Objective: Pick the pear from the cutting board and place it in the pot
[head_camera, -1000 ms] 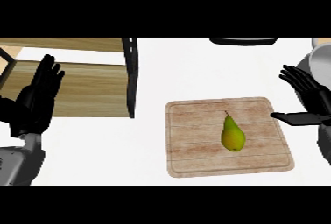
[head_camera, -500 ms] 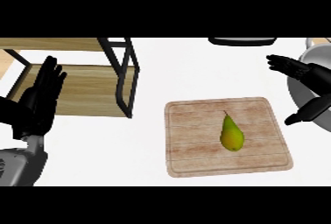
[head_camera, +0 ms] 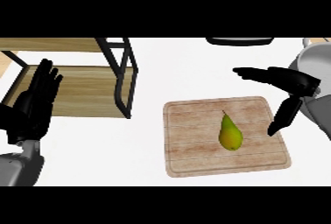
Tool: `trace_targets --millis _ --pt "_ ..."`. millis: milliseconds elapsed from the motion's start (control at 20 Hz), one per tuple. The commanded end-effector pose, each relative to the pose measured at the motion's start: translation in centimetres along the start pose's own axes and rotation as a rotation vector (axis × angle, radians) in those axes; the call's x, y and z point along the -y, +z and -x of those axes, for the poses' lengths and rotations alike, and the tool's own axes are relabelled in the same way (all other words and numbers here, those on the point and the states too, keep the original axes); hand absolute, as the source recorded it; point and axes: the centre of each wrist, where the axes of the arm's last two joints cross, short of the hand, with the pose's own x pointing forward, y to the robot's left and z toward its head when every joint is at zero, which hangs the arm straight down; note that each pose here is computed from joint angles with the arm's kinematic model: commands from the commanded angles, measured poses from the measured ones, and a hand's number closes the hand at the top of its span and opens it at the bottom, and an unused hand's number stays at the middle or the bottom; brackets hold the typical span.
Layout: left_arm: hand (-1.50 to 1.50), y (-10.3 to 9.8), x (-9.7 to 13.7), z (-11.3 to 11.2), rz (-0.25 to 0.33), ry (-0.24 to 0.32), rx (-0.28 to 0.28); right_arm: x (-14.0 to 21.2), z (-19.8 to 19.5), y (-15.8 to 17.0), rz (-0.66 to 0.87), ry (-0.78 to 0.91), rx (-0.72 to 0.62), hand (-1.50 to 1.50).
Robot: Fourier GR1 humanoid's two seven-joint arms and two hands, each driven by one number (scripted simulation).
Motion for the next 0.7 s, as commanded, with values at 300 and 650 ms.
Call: trace_targets --millis 300,650 --pt "0.0 0.5 -1.4 -0.6 0.01 0.011 -0.007 -3.1 -1.0 -1.1 -0.027 -0.004 -0.049 -1.5" --pt "0.0 0.5 -0.9 0.0 -0.008 -0.01 -0.001 -4.1 -1.6 -0.5 -0.033 0.063 -0.168 -1.5"
